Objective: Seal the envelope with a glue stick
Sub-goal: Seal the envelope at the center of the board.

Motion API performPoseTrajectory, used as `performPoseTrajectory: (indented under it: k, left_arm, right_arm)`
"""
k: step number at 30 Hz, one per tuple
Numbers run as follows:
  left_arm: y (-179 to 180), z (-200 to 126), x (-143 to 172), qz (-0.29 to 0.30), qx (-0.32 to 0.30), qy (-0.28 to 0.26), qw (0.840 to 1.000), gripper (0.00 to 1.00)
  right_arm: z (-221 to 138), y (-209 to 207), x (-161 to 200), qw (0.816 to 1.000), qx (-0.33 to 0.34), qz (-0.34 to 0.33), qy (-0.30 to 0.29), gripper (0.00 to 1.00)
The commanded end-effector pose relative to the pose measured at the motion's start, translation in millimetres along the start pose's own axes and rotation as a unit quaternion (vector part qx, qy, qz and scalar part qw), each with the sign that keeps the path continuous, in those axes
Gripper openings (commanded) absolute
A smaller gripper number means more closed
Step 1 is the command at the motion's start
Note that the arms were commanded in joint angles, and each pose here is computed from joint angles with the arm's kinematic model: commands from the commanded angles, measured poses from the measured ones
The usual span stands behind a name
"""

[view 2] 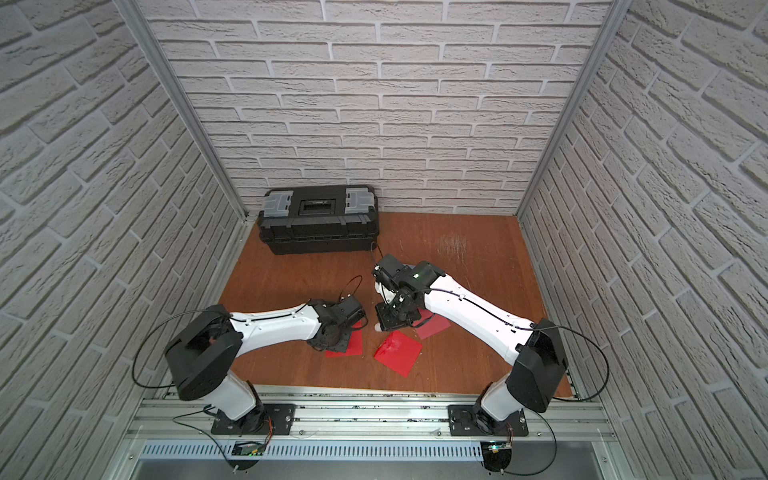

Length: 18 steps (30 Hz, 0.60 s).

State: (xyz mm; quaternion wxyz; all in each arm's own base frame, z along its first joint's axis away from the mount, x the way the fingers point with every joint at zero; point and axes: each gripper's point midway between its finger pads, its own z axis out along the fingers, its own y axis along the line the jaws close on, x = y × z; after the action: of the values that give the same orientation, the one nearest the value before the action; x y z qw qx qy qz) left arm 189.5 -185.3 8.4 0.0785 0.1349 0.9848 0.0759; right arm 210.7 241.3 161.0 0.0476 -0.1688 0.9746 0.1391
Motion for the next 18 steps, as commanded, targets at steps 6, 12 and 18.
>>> performPoseTrajectory:
  k: [6, 12, 18]
  left_arm:
    - [12.4, 8.5, 39.8, 0.037, -0.001, 0.069, 0.997, 0.14]
    - [10.6, -35.6, -7.6, -0.017, 0.088, -0.029, 0.996, 0.17]
    - [24.2, -48.1, -21.1, -0.039, 0.103, -0.052, 0.993, 0.17]
  right_arm:
    - [-10.0, -1.2, 0.1, 1.000, -0.013, -0.005, -0.019, 0.03]
    - [-14.1, -3.4, 0.9, 1.000, -0.009, 0.000, -0.022, 0.03]
    - [-13.6, -2.3, -0.5, 1.000, -0.010, 0.004, -0.022, 0.03]
